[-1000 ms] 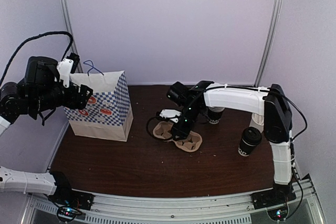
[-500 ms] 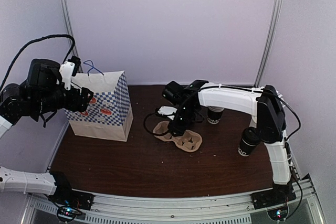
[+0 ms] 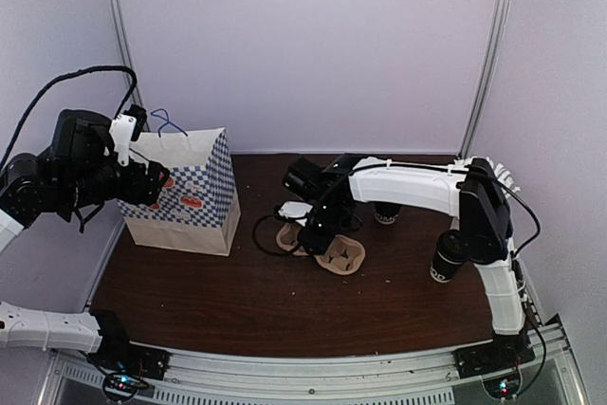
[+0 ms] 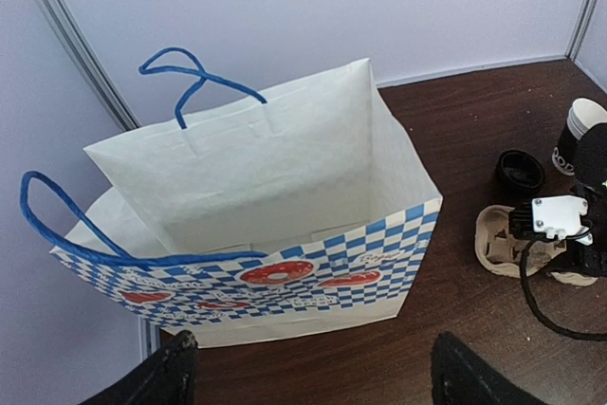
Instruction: Pack the takeout coffee
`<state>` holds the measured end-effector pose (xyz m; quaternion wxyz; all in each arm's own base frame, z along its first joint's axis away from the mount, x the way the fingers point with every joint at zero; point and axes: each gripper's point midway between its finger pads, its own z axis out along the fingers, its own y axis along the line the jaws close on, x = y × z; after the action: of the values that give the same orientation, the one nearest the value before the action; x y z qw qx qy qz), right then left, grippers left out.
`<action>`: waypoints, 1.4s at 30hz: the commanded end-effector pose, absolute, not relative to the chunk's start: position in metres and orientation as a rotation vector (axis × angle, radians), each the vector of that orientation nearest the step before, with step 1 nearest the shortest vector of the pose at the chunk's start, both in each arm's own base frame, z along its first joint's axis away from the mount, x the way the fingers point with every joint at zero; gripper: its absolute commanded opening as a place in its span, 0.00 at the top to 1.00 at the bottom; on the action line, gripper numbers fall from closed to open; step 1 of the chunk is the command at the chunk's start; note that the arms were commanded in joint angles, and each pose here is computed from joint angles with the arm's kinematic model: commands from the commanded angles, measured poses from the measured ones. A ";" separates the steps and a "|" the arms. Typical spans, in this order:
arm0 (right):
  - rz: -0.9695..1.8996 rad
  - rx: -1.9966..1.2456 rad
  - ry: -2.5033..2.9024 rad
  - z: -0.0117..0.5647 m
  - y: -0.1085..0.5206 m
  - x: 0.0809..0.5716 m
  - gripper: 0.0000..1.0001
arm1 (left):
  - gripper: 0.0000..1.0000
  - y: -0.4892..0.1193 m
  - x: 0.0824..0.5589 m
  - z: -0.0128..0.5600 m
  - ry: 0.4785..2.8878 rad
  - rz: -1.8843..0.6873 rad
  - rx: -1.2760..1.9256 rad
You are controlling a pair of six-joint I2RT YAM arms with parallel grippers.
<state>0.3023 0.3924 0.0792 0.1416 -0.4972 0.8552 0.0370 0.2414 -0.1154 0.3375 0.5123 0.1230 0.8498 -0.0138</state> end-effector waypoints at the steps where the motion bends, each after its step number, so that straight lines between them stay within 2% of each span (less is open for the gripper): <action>1: 0.049 -1.397 2.497 0.075 0.387 0.308 0.58 | 0.14 -0.111 0.242 0.342 2.024 -0.041 0.253; 35: 0.038 -1.357 2.561 0.053 0.377 0.331 0.62 | 0.14 -0.117 0.243 0.334 2.047 -0.059 0.268; 42: 0.057 -1.365 2.554 0.062 0.376 0.327 0.73 | 0.14 -0.116 0.243 0.334 2.045 -0.051 0.266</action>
<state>0.3252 0.3801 0.0568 0.1218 -0.4670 0.8755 0.0246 0.2406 -0.1154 0.3314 0.5072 0.1199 0.8533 -0.0159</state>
